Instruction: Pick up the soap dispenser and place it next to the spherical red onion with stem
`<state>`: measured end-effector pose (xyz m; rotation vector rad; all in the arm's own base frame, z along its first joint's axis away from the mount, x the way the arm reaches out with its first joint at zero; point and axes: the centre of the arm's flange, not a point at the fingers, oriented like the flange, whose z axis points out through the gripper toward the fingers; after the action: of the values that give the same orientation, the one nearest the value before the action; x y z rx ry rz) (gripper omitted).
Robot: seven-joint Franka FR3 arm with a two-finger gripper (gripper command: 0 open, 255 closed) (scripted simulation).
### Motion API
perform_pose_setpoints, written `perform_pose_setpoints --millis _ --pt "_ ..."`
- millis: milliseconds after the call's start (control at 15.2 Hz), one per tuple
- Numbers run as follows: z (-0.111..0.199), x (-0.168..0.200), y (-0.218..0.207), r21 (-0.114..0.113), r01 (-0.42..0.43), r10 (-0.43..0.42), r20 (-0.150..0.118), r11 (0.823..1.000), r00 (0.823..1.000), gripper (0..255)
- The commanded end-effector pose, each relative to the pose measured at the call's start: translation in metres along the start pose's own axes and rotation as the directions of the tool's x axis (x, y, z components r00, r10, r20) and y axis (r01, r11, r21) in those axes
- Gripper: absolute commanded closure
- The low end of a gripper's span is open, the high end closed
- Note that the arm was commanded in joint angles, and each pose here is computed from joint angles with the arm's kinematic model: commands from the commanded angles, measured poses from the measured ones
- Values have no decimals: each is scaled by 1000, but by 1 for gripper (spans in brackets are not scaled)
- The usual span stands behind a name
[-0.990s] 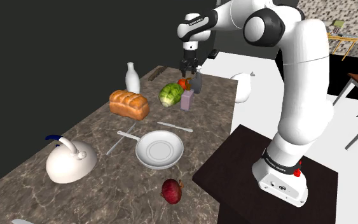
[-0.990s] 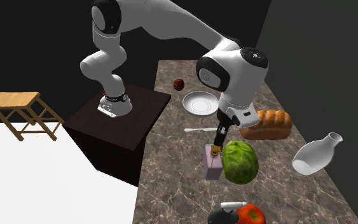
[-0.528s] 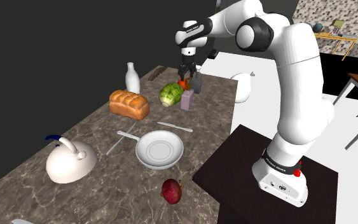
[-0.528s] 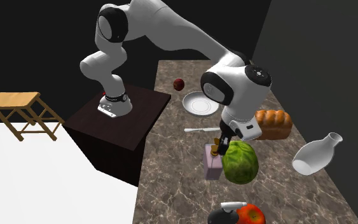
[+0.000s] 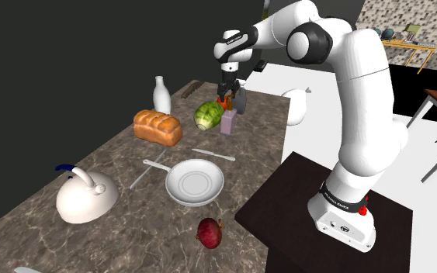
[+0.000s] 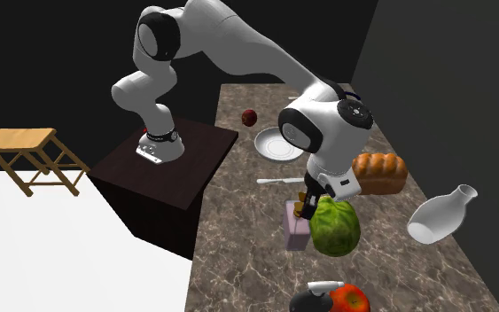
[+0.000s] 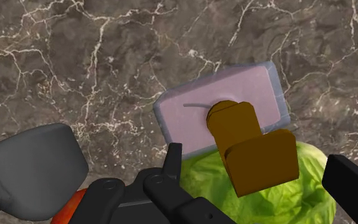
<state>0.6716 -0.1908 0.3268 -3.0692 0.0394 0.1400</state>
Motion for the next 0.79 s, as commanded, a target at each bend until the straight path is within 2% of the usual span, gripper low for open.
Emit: perform_pose_setpoints --millis 0,66,132,726 --pt "0 0 0 0 0 0 0 1000 1000 0" --pt "0 0 0 0 0 0 0 1000 1000 0" --pt "0 0 0 0 0 0 0 1000 1000 255" --pt "0 0 0 0 0 0 0 1000 1000 255"
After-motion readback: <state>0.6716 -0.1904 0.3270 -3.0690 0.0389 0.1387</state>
